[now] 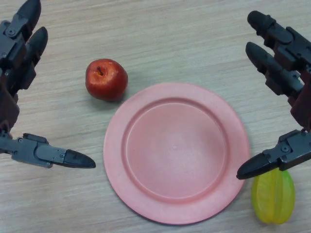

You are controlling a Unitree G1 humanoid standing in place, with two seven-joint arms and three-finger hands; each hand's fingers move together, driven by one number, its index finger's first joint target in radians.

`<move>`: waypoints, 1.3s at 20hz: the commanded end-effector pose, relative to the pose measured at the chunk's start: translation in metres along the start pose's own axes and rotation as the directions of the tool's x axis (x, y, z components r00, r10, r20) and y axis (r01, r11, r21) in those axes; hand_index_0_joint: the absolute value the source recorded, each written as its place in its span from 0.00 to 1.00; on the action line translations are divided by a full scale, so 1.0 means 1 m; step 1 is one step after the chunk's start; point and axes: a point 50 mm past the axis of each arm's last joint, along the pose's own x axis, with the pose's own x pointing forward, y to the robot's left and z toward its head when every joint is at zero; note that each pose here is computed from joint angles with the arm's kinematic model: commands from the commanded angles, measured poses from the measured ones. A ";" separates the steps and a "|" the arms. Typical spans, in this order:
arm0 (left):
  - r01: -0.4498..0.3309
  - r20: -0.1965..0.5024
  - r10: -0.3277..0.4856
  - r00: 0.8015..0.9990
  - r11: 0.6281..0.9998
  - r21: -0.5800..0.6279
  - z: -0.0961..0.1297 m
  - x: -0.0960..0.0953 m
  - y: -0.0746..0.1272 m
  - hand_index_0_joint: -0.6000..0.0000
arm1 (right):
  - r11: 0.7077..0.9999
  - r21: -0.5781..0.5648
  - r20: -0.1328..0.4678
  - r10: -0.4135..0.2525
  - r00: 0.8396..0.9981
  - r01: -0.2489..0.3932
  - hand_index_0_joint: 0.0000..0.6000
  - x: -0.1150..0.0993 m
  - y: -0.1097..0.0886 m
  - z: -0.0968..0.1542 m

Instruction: Pick up the red apple and place it on the plate

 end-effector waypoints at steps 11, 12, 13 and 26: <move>-0.128 0.122 0.094 0.988 0.940 0.316 -0.034 0.072 0.030 1.00 | 0.994 -0.079 0.224 -0.053 0.973 0.073 0.00 -0.007 -0.018 0.030; -0.128 0.099 0.101 0.990 0.937 0.325 -0.047 0.083 0.026 1.00 | 0.994 -0.080 0.227 -0.060 0.972 0.080 0.00 -0.007 -0.019 0.029; -0.130 0.087 0.108 0.990 0.941 0.313 -0.052 0.087 0.024 1.00 | 0.993 -0.081 0.228 -0.062 0.972 0.083 0.00 -0.007 -0.019 0.029; -0.001 0.017 -0.008 1.000 0.884 0.468 -0.075 0.110 -0.011 0.00 | 0.986 -0.086 0.236 -0.117 0.965 0.141 0.00 -0.022 -0.027 0.033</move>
